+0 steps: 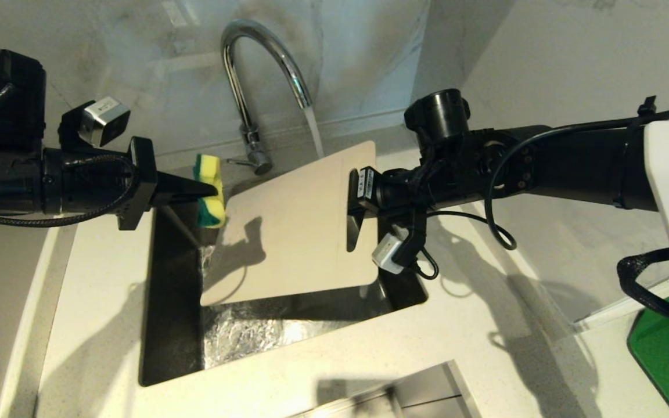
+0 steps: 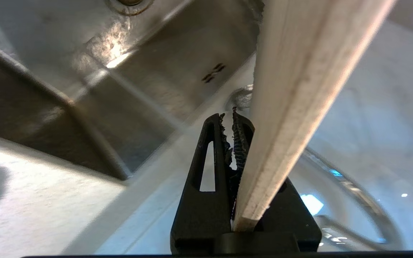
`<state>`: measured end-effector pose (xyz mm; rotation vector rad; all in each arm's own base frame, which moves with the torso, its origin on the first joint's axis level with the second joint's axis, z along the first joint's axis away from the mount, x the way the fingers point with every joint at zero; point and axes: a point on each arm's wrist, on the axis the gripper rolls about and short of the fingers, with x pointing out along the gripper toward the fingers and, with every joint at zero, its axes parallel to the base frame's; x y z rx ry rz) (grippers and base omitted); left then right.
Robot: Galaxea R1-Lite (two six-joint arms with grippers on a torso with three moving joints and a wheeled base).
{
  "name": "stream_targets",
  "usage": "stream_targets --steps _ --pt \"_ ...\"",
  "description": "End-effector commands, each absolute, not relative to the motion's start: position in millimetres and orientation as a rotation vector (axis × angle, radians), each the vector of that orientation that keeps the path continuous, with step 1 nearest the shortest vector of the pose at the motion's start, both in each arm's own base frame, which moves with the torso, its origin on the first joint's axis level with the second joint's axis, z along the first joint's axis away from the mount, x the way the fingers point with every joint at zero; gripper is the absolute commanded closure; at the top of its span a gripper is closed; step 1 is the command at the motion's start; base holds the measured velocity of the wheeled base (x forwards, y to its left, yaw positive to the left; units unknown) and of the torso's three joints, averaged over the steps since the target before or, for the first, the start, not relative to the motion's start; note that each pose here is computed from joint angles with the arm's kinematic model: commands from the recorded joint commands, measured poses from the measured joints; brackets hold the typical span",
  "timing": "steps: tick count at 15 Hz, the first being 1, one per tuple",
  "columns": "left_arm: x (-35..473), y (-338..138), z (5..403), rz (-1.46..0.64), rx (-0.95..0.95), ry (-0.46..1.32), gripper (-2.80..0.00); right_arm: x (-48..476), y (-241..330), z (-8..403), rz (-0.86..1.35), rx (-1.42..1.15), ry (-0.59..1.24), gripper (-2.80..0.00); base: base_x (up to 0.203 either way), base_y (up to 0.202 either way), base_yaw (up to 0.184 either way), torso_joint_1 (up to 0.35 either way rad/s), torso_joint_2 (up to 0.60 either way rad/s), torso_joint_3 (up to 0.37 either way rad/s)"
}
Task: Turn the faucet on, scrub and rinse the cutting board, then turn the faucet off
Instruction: Scrub the cutting board underwater
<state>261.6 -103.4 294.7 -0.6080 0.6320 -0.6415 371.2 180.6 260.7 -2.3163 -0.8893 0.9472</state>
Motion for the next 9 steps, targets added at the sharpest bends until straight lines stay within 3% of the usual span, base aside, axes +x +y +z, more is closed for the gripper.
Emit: stream_targets --steps 1,9 --pt "263.5 -109.5 289.5 -0.648 -0.619 0.663 0.00 361.6 185.4 267.8 0.938 -2.320 -0.929 0.00 0.000 0.000 0.000 0.000 0.00 0.000" --pt "275.2 -116.9 275.0 -0.630 -0.618 0.707 0.00 338.2 191.2 273.9 0.958 -2.307 -0.972 0.00 0.000 0.000 0.000 0.000 0.00 0.000"
